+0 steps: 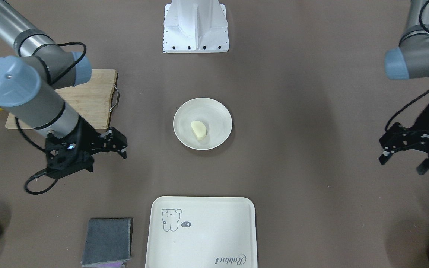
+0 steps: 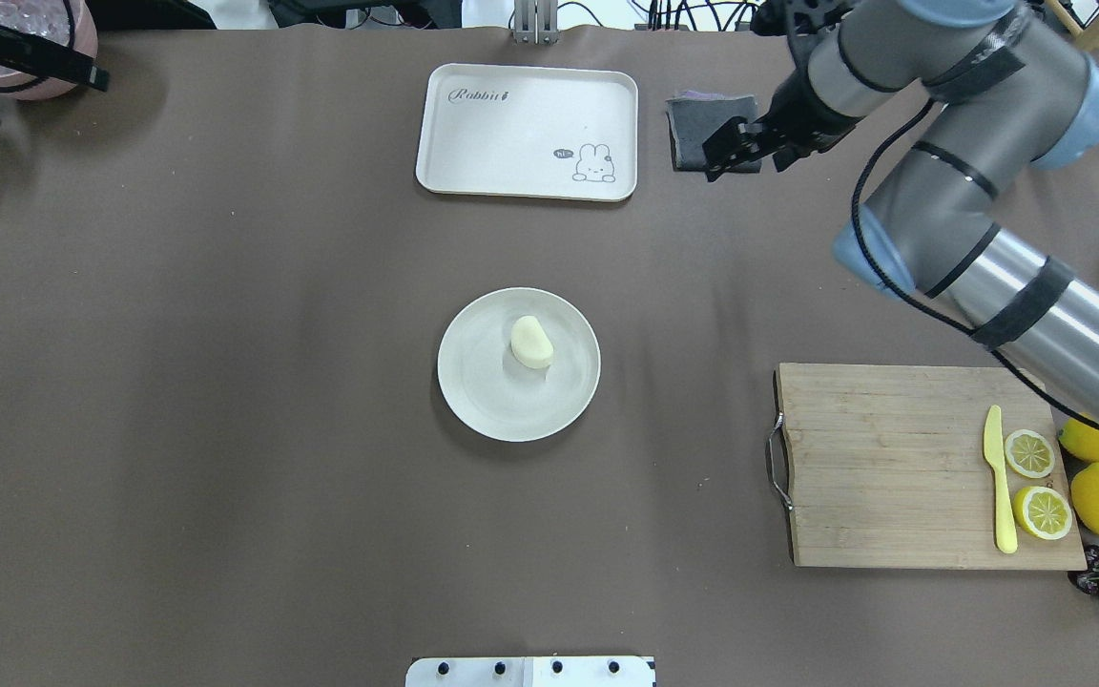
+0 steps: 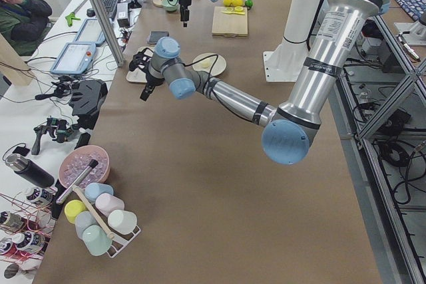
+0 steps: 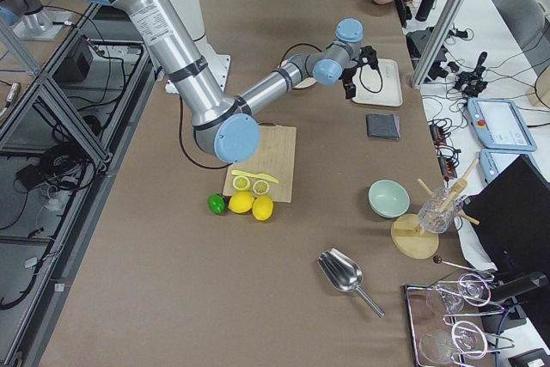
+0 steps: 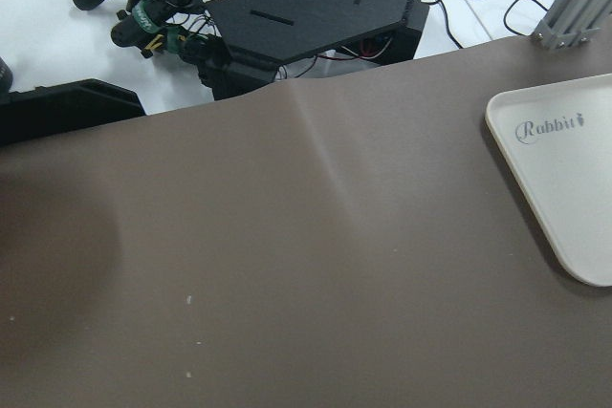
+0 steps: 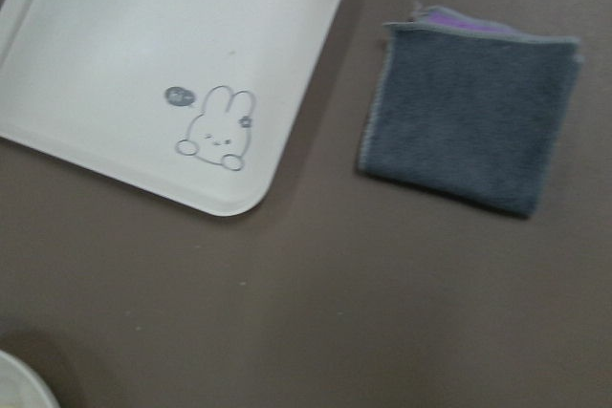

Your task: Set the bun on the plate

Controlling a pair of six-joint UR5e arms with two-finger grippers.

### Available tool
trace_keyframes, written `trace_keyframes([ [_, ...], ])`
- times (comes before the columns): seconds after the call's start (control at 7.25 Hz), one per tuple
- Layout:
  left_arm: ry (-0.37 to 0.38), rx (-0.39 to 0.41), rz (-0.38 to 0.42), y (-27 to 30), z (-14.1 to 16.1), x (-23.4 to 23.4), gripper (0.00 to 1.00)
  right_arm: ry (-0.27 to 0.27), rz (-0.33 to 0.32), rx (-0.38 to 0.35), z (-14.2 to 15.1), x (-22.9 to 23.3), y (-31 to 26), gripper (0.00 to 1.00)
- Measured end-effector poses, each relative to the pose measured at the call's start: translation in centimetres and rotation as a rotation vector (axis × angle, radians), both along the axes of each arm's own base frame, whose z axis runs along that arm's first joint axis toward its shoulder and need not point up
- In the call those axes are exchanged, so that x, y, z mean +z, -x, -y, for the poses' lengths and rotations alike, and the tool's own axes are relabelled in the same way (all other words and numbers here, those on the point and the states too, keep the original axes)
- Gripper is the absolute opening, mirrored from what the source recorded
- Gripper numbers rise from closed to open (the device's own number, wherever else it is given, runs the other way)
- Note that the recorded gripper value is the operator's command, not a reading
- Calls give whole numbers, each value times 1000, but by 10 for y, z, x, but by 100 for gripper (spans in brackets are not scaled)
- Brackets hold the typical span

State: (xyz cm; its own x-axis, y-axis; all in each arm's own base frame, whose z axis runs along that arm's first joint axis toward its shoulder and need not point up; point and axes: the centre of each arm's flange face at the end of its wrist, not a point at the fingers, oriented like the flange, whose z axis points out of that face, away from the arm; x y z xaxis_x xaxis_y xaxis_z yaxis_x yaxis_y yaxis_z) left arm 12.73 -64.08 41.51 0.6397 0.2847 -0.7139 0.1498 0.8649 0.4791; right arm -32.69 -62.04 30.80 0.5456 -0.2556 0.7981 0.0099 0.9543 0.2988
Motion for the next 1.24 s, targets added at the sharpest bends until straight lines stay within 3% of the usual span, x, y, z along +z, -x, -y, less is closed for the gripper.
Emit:
trace_keyframes([
  [0.28,155,-48,-3,74,21,52,98,109,-24,82,22,47,-84,100],
  [0.69,305,-151,5,148,14,106,98,264,-82,214,39,95,-181,100],
  [0.97,433,-191,31,165,20,134,98,292,-124,242,30,141,-230,100],
  [1.24,506,-225,59,182,26,140,98,259,-161,224,20,176,-269,100],
])
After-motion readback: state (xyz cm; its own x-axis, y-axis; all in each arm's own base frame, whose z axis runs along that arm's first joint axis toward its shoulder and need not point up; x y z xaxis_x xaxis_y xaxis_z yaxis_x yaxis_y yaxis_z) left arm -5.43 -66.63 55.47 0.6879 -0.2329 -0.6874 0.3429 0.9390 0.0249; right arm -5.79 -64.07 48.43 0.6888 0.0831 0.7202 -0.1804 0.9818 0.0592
